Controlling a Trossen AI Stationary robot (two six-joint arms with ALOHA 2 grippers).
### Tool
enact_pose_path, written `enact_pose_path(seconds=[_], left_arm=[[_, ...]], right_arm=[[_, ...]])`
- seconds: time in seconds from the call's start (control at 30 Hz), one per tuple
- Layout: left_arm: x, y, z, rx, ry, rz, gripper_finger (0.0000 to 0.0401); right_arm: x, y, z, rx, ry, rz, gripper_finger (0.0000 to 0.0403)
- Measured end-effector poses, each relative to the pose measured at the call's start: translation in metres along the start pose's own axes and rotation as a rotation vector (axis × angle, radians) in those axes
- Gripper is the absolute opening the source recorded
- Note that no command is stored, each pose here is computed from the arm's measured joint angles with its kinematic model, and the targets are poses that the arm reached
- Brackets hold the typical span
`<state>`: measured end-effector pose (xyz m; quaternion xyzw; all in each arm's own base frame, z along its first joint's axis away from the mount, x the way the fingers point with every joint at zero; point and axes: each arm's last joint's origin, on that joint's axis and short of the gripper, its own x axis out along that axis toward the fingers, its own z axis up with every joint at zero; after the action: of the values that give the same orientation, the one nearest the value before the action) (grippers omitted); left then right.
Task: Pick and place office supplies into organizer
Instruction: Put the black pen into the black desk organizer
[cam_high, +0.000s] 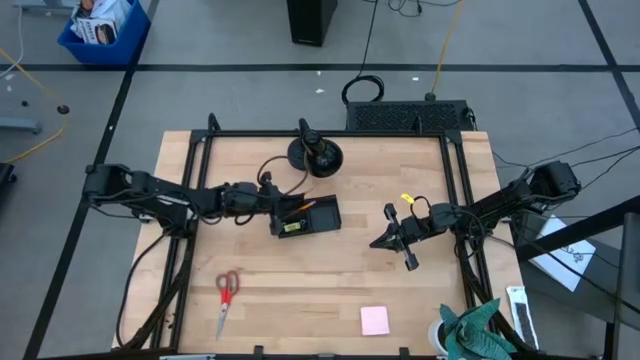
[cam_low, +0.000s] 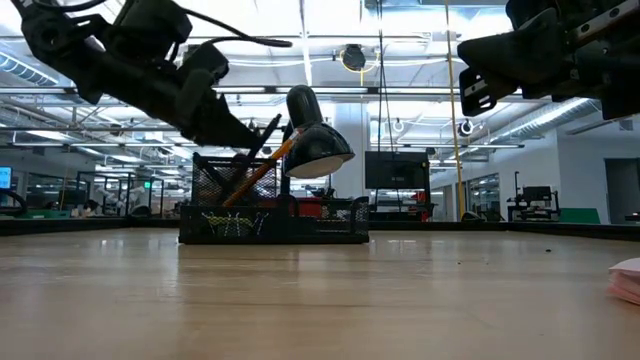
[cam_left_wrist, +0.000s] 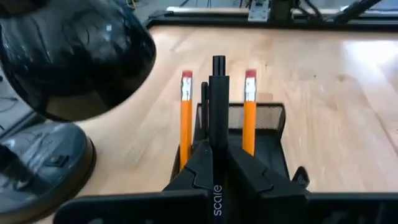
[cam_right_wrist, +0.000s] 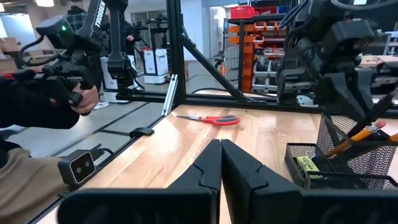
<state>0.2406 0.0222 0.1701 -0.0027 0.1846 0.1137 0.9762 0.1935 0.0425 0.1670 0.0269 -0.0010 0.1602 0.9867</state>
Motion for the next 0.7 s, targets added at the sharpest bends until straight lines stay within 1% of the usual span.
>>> enact_pose_path(seconds=[0.13,0.23,0.37,0.6,0.7], left_arm=[[0.0004,0.0018,-0.0033,-0.012,0.034,0.008,0.0008],[0.0003,0.0028,-0.0074,-0.019,0.077,0.013,0.0007],[0.0002,0.0028,-0.0077,-0.032,0.080,0.013,0.0020],[0.0002,0.0025,-0.0073,-0.037,0.075,0.012,0.0016],[0.0002,0.0025,-0.0072,-0.037,0.074,0.012,0.0034]], right_arm=[[0.0000,0.0000,-0.0001,-0.013,0.001,0.001,0.0004],[0.0000,0.0000,-0.0001,-0.013,0.001,0.002,0.0004],[0.0000,0.0001,-0.0001,-0.013,0.001,0.003,0.0004],[0.0000,0.0001,0.0000,-0.014,0.001,0.003,0.0004],[0.0000,0.0001,0.0000,-0.014,0.000,0.003,0.0004]])
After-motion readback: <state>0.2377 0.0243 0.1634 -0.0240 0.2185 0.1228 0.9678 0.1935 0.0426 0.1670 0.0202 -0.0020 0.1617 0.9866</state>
